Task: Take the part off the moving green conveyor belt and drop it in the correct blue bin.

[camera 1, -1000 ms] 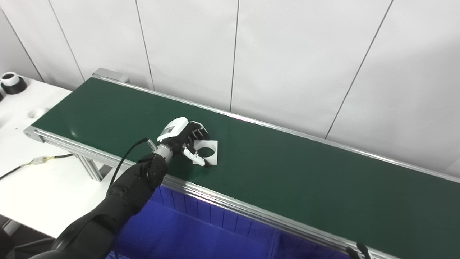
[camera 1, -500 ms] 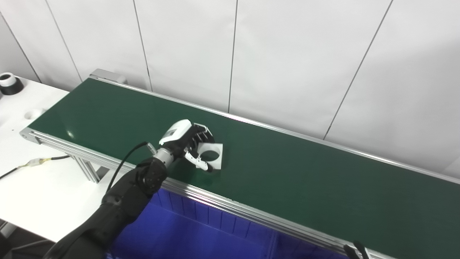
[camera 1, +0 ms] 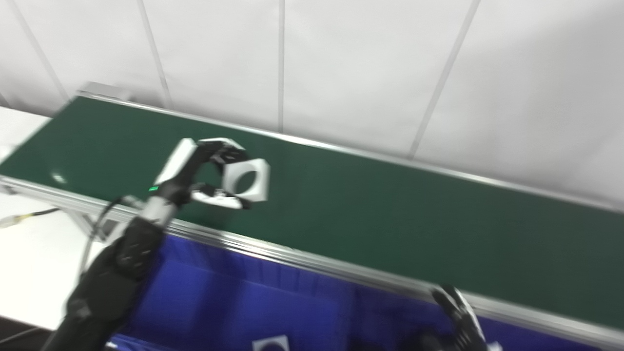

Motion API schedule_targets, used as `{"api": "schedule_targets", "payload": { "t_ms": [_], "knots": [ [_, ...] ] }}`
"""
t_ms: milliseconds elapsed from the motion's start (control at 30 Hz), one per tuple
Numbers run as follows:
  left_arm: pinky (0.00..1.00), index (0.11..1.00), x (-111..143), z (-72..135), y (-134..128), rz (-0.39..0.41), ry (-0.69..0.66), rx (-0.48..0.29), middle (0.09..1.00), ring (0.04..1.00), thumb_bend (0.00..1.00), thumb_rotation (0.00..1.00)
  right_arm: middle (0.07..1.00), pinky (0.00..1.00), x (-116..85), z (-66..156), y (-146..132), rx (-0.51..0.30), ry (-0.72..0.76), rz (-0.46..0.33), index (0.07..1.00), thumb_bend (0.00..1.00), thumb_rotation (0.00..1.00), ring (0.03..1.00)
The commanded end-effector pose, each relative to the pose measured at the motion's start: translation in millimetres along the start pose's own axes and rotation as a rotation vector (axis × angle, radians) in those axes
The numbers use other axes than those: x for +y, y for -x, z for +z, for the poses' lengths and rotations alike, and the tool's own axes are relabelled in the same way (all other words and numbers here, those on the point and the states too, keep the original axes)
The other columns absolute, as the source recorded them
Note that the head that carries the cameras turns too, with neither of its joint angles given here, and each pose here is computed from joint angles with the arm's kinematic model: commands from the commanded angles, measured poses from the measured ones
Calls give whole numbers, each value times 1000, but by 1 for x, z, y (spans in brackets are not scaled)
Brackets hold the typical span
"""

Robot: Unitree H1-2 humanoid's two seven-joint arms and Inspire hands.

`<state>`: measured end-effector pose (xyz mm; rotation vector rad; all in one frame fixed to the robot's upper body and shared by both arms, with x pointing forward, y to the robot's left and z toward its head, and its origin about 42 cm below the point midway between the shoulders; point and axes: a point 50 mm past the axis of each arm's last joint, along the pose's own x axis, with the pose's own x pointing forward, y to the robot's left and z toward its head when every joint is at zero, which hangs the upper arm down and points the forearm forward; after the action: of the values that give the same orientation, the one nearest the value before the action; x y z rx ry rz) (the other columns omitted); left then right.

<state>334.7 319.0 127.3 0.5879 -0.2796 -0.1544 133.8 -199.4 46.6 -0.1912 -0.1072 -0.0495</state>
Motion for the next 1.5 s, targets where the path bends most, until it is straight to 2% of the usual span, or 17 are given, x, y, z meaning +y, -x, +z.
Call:
{"api": "schedule_targets", "payload": {
  "t_ms": [0,133,367,467,533,800,900,1200,1467],
  "knots": [
    [405,518,12,12,-4,15,16,-103,493,420,499,0,795,854,2,15,-4,-93,-24,-28,861,765,743,827],
    [403,516,-2,13,11,-35,66,-123,490,425,499,0,793,852,6,19,-7,-112,-28,-40,852,787,752,826],
    [410,508,-27,26,23,-112,88,-124,487,436,500,0,808,857,10,22,-10,-126,-26,-44,860,783,751,838],
    [360,507,-34,29,28,-141,85,-124,502,401,499,0,806,844,11,25,-11,-138,-12,-46,860,778,764,838],
    [387,499,-38,29,31,-162,81,-124,506,412,500,0,801,843,12,26,-11,-144,-6,-48,857,768,758,842],
    [452,499,-66,19,54,-243,89,-94,497,445,502,0,792,820,14,27,-15,-149,26,-59,856,774,760,820],
    [436,501,-78,20,63,-282,99,-80,502,436,502,0,791,829,15,26,-16,-146,46,-61,855,782,768,827],
    [460,486,-105,14,85,-387,50,-53,504,457,501,0,814,839,15,24,-14,-123,46,-58,873,792,766,849],
    [479,483,-120,6,94,-447,-55,-50,511,459,501,0,820,832,15,22,-15,-119,47,-60,879,797,780,849]
  ]
}}
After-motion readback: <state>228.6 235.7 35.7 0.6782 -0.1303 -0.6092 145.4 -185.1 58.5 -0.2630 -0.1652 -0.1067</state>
